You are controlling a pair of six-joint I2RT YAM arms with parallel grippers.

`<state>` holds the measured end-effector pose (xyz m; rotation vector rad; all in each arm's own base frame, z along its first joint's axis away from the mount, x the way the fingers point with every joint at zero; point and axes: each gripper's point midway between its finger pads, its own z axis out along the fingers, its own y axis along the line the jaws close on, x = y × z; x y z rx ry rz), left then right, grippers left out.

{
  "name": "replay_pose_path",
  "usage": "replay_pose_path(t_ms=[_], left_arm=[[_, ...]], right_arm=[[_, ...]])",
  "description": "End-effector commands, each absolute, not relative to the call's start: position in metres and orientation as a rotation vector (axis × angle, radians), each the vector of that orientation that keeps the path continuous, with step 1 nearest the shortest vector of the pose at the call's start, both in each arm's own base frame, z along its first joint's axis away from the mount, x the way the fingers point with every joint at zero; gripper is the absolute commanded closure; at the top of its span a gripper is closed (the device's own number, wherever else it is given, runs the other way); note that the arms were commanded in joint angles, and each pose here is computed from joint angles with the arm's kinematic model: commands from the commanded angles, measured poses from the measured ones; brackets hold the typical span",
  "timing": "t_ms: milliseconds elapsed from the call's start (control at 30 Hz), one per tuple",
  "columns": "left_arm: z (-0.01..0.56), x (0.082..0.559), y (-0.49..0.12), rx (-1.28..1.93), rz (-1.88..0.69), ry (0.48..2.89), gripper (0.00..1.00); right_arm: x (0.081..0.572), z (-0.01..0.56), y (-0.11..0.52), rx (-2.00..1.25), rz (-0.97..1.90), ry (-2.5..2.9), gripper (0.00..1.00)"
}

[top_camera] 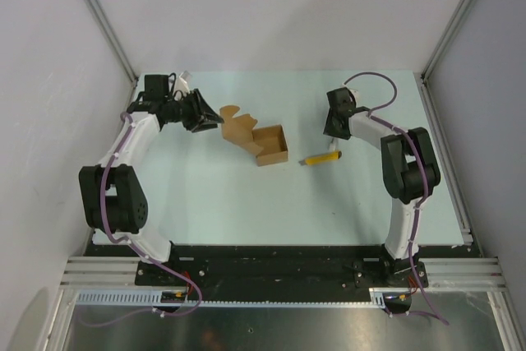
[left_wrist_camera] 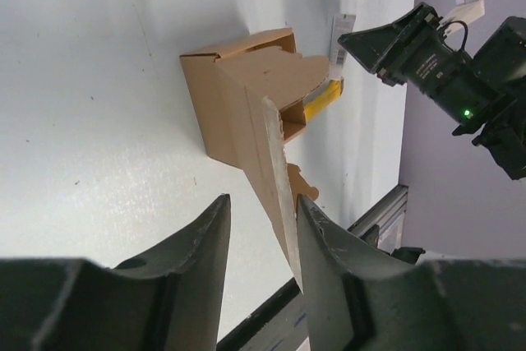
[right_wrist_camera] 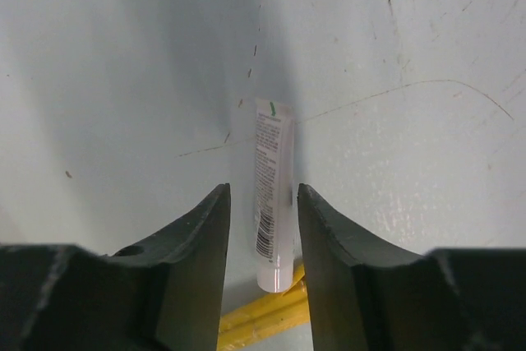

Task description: Unpack the express box

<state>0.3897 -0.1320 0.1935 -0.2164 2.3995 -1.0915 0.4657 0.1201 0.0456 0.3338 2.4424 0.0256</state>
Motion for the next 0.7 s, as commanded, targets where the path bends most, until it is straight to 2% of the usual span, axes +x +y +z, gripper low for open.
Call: replay_pose_path(t_ms=[0, 33, 200, 267, 300, 333, 367, 433, 667], left_arm=[[0.226, 0.398, -0.132, -0.17, -1.078, 2.318, 0.56], [0.229, 0.398, -0.132, -0.163, -1.08, 2.312, 0.54], [0.257, 0.397, -0.13, -0.133, -1.055, 2.244, 0.28], [0.269, 0.394, -0.127, -0.124, -1.019, 2.211, 0.18], [0.272, 0.392, -0.126, -0.122, -1.008, 2.203, 0.16], [0.281, 0.387, -0.126, -0.112, -1.0, 2.18, 0.1], [0.28, 0.387, -0.114, -0.145, -0.974, 2.173, 0.01], [0.285, 0.38, -0.108, -0.156, -0.957, 2.155, 0.0], [0.294, 0.328, -0.096, -0.167, -0.863, 2.081, 0.0]], right_arm=[[0.479, 0.048, 0.115, 0.356, -0.006, 2.387, 0.56], [0.48, 0.053, 0.115, 0.358, 0.0, 2.378, 0.53], [0.479, 0.087, 0.113, 0.378, 0.015, 2.317, 0.41], [0.478, 0.109, 0.109, 0.399, 0.016, 2.275, 0.31], [0.474, 0.114, 0.108, 0.408, 0.018, 2.277, 0.27], [0.471, 0.121, 0.106, 0.419, 0.015, 2.27, 0.13], [0.467, 0.135, 0.105, 0.426, 0.022, 2.252, 0.09], [0.454, 0.143, 0.101, 0.44, 0.006, 2.266, 0.01], [0.405, 0.193, 0.098, 0.415, -0.072, 2.237, 0.0]])
